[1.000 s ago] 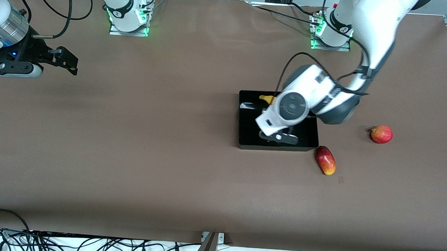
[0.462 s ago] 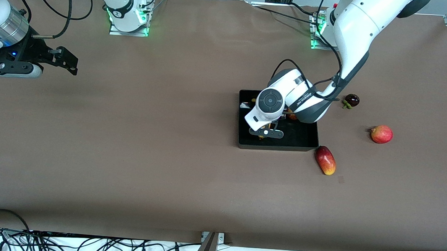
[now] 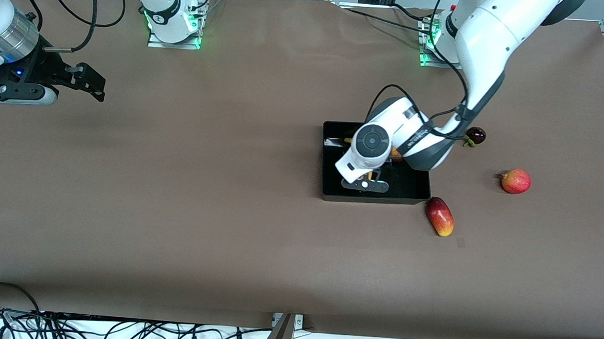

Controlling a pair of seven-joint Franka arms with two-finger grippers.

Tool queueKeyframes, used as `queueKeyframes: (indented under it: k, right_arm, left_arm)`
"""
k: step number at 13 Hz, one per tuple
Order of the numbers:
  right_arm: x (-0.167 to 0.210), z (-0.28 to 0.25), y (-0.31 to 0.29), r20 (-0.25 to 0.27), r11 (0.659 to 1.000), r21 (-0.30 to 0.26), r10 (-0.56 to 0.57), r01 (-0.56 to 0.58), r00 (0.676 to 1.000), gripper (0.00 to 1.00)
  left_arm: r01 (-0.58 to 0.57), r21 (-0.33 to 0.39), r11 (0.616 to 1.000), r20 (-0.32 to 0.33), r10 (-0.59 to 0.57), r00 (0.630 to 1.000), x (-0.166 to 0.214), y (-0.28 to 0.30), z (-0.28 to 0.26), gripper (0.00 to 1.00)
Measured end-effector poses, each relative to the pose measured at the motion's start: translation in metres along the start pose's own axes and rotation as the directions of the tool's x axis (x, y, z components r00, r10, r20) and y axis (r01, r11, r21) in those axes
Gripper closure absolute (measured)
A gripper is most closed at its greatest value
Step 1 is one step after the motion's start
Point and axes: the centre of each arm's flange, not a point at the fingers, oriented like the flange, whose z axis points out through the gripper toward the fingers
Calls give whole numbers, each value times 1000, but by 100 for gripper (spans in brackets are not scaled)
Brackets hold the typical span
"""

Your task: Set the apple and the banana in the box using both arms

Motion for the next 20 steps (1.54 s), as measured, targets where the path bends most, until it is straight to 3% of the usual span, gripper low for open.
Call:
queueKeyframes:
  k: [1,2,5,8,11,13,16,20]
  right_arm:
    - [0,0,0,0,1000,0,0,0,1000,0]
    - [0,0,0,0,1000,0,1,-1,1000,0]
    - [0,0,0,0,1000,0,3,-3,1000,0]
    - [0,0,0,0,1000,0,5,-5,1000,0]
    - [0,0,0,0,1000,0,5,-5,1000,0]
    - [0,0,0,0,1000,0,6,-6,1000,0]
    - [0,0,0,0,1000,0,6,-6,1000,0]
    - [0,0,0,0,1000,0,7,-7,1000,0]
  left_arm:
    - [33,13,999,0,-33,999,5,-19,-28,2]
    - [59,23,998,5,-59,998,8,-41,-61,0]
    - [32,17,999,35,-32,999,6,-117,-157,0]
    - [-19,-61,998,58,22,998,4,-214,-218,0]
    - [-84,-99,992,28,87,996,-10,-305,-248,0]
    - [-65,-113,992,-15,64,998,-31,-339,-262,0]
    - [-38,-88,995,-121,27,992,-57,-347,-263,0]
    - [-26,-82,996,-154,13,988,-70,-351,-262,0]
